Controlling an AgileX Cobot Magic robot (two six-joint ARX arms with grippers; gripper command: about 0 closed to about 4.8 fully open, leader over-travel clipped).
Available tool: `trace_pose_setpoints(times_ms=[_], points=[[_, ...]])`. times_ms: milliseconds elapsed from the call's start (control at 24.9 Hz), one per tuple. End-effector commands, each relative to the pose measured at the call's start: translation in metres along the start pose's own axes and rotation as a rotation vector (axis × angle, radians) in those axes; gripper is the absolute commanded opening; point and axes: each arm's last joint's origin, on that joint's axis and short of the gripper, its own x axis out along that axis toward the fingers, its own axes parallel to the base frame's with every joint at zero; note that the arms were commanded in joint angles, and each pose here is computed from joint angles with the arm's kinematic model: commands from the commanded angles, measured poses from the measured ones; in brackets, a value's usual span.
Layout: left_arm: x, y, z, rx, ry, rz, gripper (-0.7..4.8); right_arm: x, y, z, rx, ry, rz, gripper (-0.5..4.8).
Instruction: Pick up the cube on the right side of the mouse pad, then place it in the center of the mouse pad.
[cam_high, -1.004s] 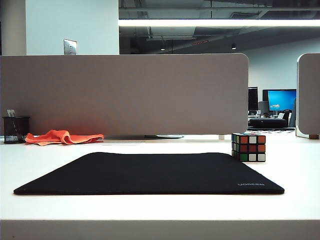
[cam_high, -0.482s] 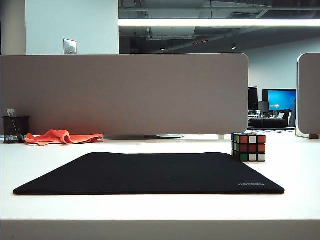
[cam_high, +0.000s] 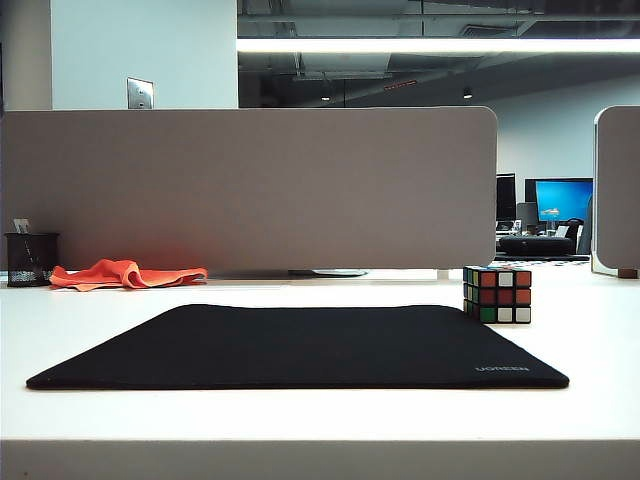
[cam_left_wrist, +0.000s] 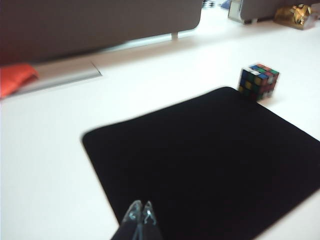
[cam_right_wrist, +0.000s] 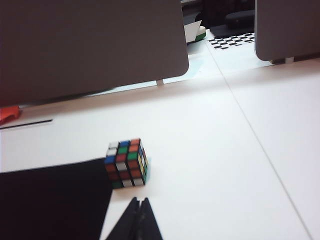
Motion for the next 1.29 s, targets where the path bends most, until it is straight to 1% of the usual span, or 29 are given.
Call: trace_pose_setpoints(times_ms=[40, 121, 201, 241, 281, 321, 362, 442, 482, 522, 562, 603, 643, 683, 723, 804, 844, 884, 924, 1004, 1125, 1205, 1245, 1286], points=[[0.003, 0.002, 0.012, 0.042, -0.069, 0.010, -0.06, 0.003, 0.005, 0.023, -0.001, 0.008, 0.017, -0.04], [0.003, 0.003, 0.018, 0.069, -0.133, 0.008, -0.06, 0.007, 0.008, 0.039, -0.002, 0.032, 0.024, -0.04], [0.002, 0.002, 0.023, 0.090, -0.184, -0.013, -0.02, 0.012, 0.013, 0.055, -0.008, 0.045, 0.072, -0.04], [0.002, 0.002, 0.025, 0.091, -0.198, -0.021, 0.16, 0.015, 0.015, 0.063, -0.008, 0.046, 0.093, -0.04], [0.004, 0.003, 0.024, 0.070, -0.193, -0.022, 0.88, 0.021, 0.019, 0.080, -0.029, 0.050, 0.138, -0.04], [0.005, 0.004, 0.023, 0.060, -0.183, -0.024, 1.22, 0.025, 0.021, 0.087, -0.049, 0.054, 0.157, -0.04], [0.008, 0.005, 0.022, 0.053, -0.168, -0.026, 1.28, 0.034, 0.026, 0.101, -0.080, 0.059, 0.181, -0.04], [0.010, 0.005, 0.022, 0.048, -0.157, -0.027, 1.28, 0.040, 0.028, 0.111, -0.080, 0.069, 0.184, -0.03], [0.010, 0.006, 0.024, 0.048, -0.156, -0.027, 1.28, 0.044, 0.030, 0.117, -0.077, 0.075, 0.183, 0.11], [0.011, 0.006, 0.025, 0.048, -0.156, -0.027, 1.28, 0.047, 0.031, 0.121, -0.075, 0.082, 0.188, 0.50], [0.011, 0.007, 0.027, 0.049, -0.157, -0.027, 1.28, 0.051, 0.032, 0.125, -0.074, 0.089, 0.198, 1.17], [0.012, 0.007, 0.029, 0.049, -0.157, -0.027, 1.28, 0.055, 0.033, 0.131, -0.068, 0.100, 0.209, 2.21], [0.013, 0.008, 0.031, 0.048, -0.155, -0.026, 1.28, 0.060, 0.034, 0.135, -0.062, 0.107, 0.214, 2.92], [0.015, 0.009, 0.035, 0.051, -0.146, -0.027, 1.29, 0.070, 0.036, 0.142, -0.038, 0.128, 0.212, 3.26], [0.017, 0.010, 0.036, 0.049, -0.135, -0.028, 1.29, 0.076, 0.037, 0.145, -0.036, 0.141, 0.209, 3.31], [0.025, 0.014, 0.042, 0.034, -0.091, -0.058, 1.30, 0.097, 0.038, 0.152, -0.031, 0.220, 0.177, 4.65], [0.028, 0.015, 0.044, 0.030, -0.082, -0.069, 1.30, 0.103, 0.039, 0.153, -0.029, 0.249, 0.173, 4.79], [0.031, 0.016, 0.047, 0.026, -0.074, -0.079, 1.31, 0.110, 0.039, 0.153, -0.026, 0.278, 0.169, 4.79], [0.037, 0.019, 0.051, 0.020, -0.063, -0.087, 1.48, 0.125, 0.039, 0.152, -0.022, 0.335, 0.159, 4.79], [0.046, 0.022, 0.057, 0.015, -0.042, -0.094, 1.72, 0.143, 0.039, 0.147, -0.017, 0.397, 0.149, 4.79], [0.058, 0.027, 0.060, 0.010, -0.011, -0.100, 2.18, 0.162, 0.043, 0.132, -0.023, 0.462, 0.162, 4.79], [0.065, 0.029, 0.060, 0.002, 0.008, -0.105, 2.25, 0.176, 0.047, 0.119, -0.036, 0.504, 0.149, 4.79], [0.068, 0.031, 0.059, -0.004, 0.021, -0.107, 2.53, 0.184, 0.050, 0.111, -0.040, 0.528, 0.153, 4.79], [0.070, 0.031, 0.058, -0.008, 0.029, -0.107, 2.68, 0.188, 0.052, 0.107, -0.039, 0.543, 0.157, 4.79]])
